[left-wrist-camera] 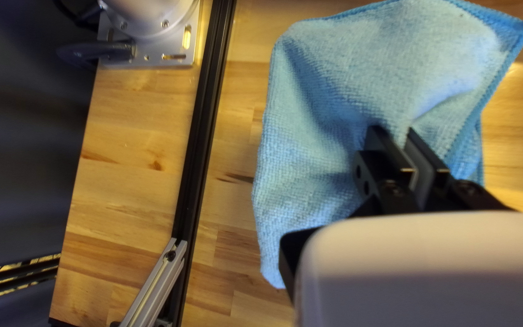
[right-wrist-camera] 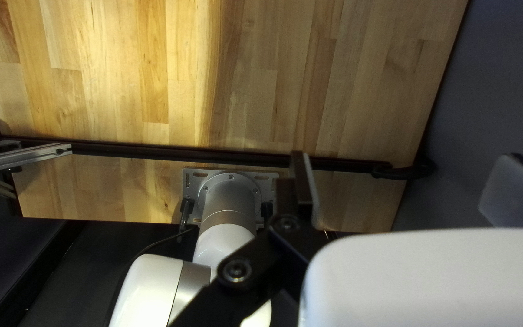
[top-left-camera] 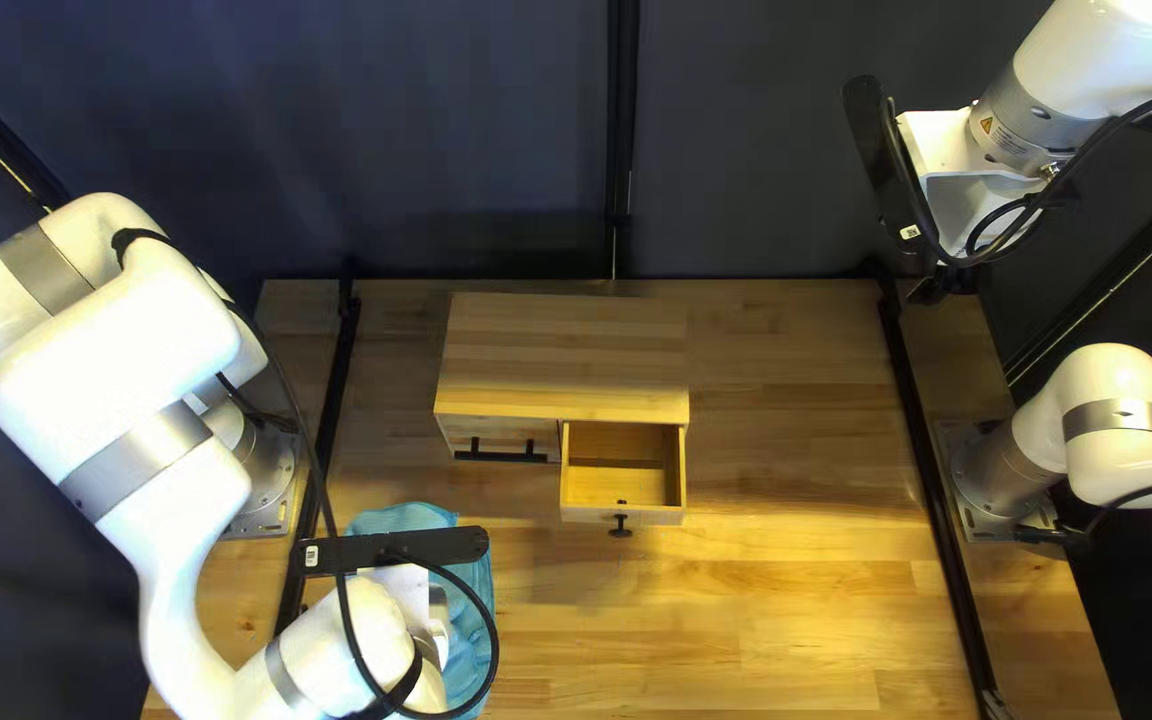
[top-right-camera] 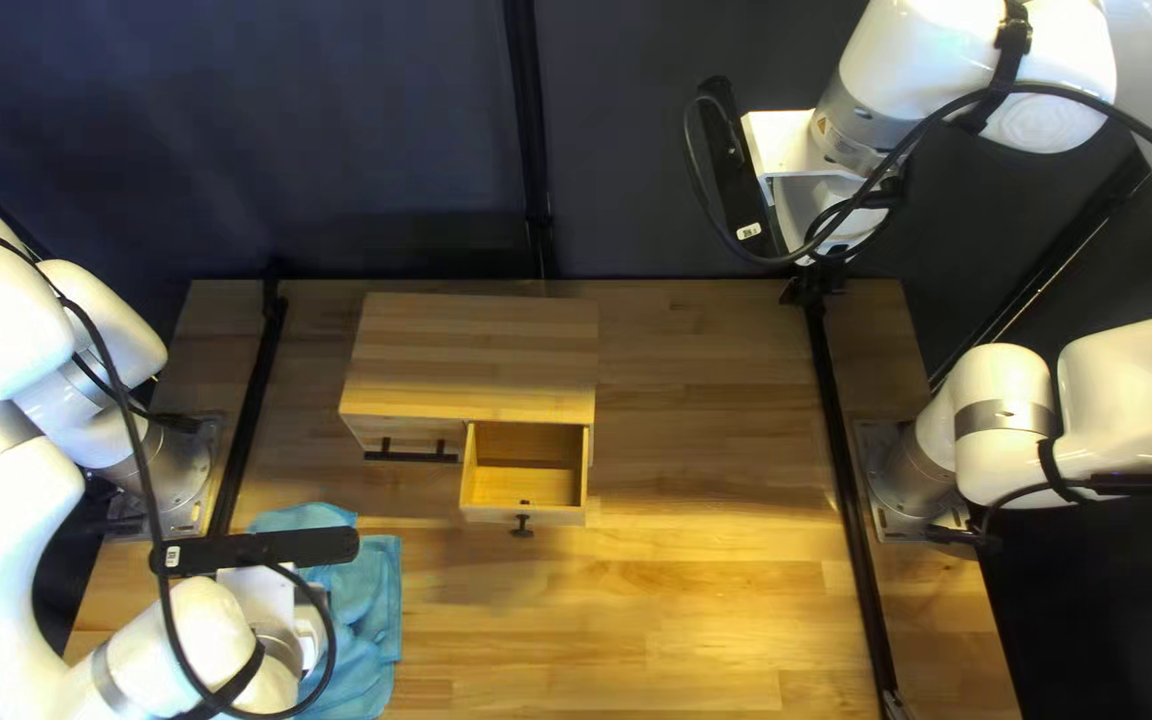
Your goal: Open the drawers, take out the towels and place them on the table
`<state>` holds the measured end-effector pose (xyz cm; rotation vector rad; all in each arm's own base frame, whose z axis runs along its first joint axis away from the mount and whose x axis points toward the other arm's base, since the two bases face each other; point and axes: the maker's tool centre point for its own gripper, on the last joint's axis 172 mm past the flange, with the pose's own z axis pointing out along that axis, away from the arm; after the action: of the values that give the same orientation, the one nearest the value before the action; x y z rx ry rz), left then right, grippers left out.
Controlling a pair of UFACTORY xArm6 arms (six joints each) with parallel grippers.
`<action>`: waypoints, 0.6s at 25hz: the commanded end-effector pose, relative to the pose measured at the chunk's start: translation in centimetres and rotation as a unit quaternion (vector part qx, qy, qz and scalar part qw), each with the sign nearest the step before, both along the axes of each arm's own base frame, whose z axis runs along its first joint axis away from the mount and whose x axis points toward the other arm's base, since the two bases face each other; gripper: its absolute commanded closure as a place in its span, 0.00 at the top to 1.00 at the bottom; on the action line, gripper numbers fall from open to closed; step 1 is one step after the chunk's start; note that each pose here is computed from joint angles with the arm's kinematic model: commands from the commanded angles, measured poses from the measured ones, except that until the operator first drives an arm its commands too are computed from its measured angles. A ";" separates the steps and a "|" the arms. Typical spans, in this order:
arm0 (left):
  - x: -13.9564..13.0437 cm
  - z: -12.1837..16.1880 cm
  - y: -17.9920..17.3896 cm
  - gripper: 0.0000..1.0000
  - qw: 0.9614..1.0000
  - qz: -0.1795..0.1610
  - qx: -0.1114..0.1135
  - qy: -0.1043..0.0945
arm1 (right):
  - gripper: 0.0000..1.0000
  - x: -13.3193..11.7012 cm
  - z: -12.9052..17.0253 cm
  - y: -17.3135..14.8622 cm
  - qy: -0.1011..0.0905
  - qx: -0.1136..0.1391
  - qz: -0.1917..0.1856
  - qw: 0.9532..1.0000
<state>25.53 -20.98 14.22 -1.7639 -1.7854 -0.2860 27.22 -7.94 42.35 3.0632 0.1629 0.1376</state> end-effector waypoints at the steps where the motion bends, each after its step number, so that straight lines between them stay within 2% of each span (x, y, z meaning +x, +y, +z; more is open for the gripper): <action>1: 0.3 -0.5 -1.1 0.00 1.000 0.001 -0.008 0.002 | 1.00 0.0 0.0 0.0 0.000 0.000 0.000 1.000; 6: 0.4 -1.4 -2.1 0.00 1.000 0.003 -0.013 0.003 | 1.00 0.0 0.0 0.0 0.000 0.000 0.000 1.000; 15: 1.2 -2.9 -2.4 0.00 1.000 -0.004 -0.025 -0.011 | 1.00 0.0 0.0 0.0 0.000 0.000 0.000 1.000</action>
<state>26.33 -23.30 11.63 -1.7995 -1.8128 -0.2631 27.22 -7.94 42.35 3.0632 0.1629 0.1376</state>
